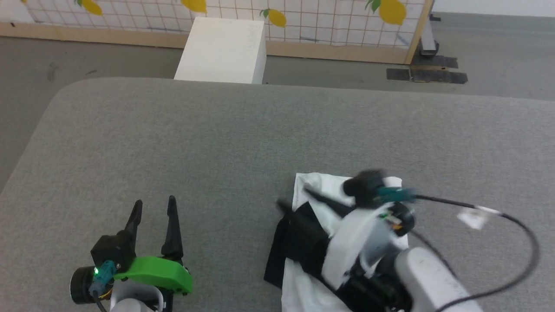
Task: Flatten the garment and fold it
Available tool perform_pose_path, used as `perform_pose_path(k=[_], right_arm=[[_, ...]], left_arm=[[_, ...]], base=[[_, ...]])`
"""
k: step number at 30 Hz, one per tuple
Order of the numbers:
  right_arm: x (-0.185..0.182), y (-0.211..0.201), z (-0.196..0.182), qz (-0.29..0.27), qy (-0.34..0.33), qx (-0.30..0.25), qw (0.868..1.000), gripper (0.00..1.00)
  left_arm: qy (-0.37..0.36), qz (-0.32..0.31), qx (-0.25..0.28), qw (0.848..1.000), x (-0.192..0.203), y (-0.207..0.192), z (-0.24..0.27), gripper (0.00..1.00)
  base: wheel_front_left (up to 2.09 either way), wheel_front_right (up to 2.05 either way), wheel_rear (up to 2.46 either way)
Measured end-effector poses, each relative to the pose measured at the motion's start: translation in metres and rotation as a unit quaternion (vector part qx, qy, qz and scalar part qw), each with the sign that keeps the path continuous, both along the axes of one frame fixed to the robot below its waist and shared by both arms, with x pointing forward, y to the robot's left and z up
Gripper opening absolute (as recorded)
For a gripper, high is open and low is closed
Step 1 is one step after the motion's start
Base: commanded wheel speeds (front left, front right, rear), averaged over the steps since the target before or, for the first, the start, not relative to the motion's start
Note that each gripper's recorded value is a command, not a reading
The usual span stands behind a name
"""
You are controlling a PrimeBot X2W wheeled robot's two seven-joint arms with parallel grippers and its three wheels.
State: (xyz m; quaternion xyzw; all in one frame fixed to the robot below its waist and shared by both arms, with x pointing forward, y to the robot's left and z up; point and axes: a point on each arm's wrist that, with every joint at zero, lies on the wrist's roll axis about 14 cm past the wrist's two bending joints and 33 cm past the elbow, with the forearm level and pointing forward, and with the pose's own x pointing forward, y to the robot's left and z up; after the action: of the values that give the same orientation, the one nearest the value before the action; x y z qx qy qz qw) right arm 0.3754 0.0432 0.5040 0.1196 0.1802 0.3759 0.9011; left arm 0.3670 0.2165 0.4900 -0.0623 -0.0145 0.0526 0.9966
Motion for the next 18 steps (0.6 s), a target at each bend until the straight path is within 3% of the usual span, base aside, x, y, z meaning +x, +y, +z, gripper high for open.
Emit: perform_pose_path(k=[3, 8, 13, 18], right_arm=[[0.018, -0.033, 0.045, -0.074, -0.077, 0.066, 0.992, 1.00], [0.024, -0.114, 0.052, -0.208, -0.118, 0.084, 0.967, 1.00], [0.013, -0.177, 0.009, -0.299, -0.072, 0.041, 0.951, 1.00], [0.002, -0.184, -0.043, -0.303, 0.016, 0.002, 0.953, 1.00]], left_arm=[[-0.007, -0.005, 0.001, 1.000, 0.001, -0.003, 0.004, 1.00], [-0.015, -0.014, 0.001, 1.000, 0.003, -0.007, 0.010, 1.00], [-0.020, -0.023, 0.000, 1.000, 0.005, -0.012, 0.012, 1.00], [-0.015, -0.028, 0.000, 0.999, 0.006, -0.015, 0.009, 1.00]], base=[[0.00, 0.00, 0.00], [0.00, 0.00, 0.00], [0.00, 0.00, 0.00], [0.00, 0.00, 0.00]])
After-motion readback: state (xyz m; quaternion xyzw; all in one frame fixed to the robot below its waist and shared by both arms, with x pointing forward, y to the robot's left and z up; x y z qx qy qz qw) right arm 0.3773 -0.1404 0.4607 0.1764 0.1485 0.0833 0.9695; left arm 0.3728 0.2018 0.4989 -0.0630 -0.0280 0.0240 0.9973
